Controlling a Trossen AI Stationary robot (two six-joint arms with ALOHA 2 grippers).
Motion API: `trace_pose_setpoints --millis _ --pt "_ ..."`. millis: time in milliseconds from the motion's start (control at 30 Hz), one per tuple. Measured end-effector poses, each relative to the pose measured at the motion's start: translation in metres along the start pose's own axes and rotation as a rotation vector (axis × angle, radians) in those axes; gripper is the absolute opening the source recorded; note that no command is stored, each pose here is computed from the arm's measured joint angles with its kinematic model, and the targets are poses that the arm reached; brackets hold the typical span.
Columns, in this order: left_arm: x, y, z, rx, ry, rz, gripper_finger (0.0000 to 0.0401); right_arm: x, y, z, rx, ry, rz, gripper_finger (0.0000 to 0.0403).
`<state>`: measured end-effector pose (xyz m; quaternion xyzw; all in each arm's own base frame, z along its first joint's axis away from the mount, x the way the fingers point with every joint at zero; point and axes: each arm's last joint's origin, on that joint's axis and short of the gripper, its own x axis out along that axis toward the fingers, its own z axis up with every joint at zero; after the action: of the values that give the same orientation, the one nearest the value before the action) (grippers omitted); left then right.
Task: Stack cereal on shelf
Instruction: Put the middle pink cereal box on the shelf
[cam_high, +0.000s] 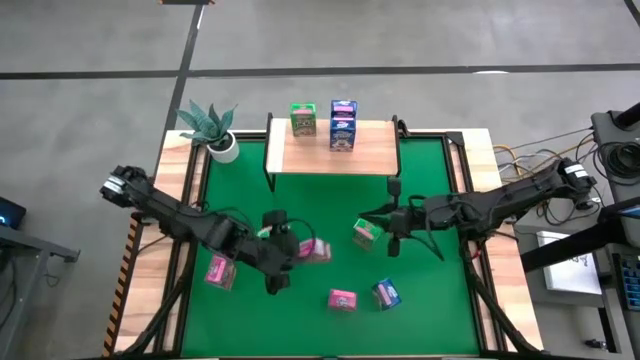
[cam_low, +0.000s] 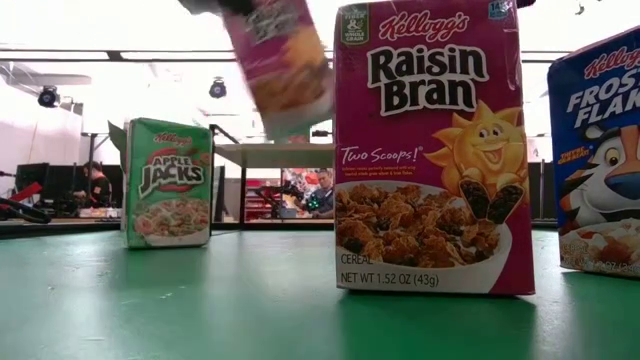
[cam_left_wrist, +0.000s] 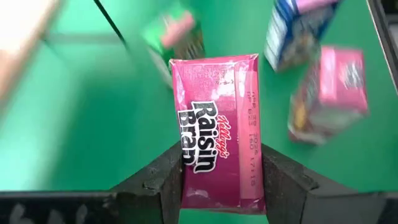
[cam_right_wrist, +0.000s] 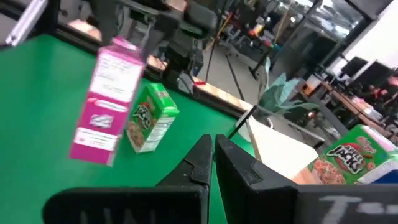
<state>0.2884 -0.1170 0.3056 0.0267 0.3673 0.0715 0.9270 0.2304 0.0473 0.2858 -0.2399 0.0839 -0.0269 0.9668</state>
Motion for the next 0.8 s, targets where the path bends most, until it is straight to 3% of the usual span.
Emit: trace_pose_setpoints --millis 233,467,800 --pt "0.003 0.050 0.031 -0.001 -0.180 0.100 0.0153 -0.028 -0.006 -0.001 0.001 -0.123 0.057 0.0009" --pt "0.020 0.097 0.055 -0.061 -0.342 0.216 0.0153 -0.045 -0.009 -0.010 0.010 -0.164 0.038 0.0009" --pt "0.043 0.138 0.074 -0.172 -0.522 0.275 0.0153 -0.064 -0.013 -0.017 0.036 -0.207 0.017 0.0009"
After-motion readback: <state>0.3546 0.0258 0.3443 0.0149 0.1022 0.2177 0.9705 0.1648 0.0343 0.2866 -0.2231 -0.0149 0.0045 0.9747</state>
